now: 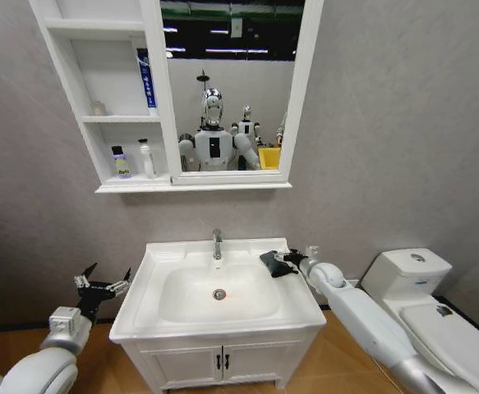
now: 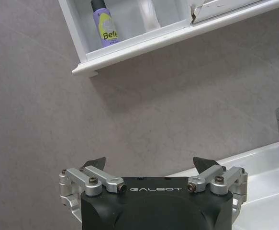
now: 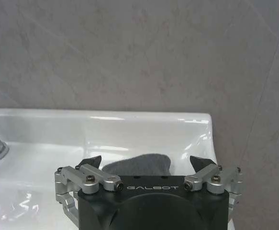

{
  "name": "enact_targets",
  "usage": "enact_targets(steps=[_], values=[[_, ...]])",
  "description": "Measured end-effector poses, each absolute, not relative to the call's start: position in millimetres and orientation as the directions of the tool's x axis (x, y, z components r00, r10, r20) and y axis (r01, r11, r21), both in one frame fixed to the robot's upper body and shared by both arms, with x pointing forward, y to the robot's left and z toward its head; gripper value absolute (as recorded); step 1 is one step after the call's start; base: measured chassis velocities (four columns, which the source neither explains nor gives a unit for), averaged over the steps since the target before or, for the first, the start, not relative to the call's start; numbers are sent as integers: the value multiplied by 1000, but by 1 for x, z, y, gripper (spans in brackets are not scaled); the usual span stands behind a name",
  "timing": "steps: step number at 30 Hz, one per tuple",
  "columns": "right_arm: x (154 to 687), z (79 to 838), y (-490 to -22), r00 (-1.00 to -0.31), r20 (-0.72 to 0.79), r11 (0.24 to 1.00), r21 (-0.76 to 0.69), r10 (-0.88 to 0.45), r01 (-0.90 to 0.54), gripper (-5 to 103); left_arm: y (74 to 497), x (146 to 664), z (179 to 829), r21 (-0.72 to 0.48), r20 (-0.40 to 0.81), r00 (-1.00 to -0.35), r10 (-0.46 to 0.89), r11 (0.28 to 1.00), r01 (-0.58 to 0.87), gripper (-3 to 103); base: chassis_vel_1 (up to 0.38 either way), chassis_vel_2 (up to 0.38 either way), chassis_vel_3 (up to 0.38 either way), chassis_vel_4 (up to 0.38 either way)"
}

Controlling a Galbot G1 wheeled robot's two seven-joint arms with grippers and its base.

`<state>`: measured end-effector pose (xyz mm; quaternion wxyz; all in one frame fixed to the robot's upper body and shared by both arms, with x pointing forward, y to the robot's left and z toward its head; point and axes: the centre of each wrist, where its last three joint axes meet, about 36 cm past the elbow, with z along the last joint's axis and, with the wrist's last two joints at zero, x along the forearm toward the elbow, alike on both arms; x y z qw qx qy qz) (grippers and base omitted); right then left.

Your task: Move facial cleanser and shampoo from washbasin to cabinet, then wipe washbasin with towel.

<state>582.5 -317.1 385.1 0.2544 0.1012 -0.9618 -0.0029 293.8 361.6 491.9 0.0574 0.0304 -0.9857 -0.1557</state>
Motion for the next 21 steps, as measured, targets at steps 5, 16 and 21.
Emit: enact_targets(steps=[5,16,21], values=[[582,370,-310,-834,518,980,51,-193,-195,100,362,294,492,310,104,-992,-78,950,-42,100,0,0,0,0],[581,349,-300,-802,569,982,66,-182,-176,76,362,294,492,310,104,-992,-78,950,-42,100,0,0,0,0],[582,351,-301,-802,570,983,64,-178,-173,66,362,294,492,310,104,-992,-78,950,-42,100,0,0,0,0]])
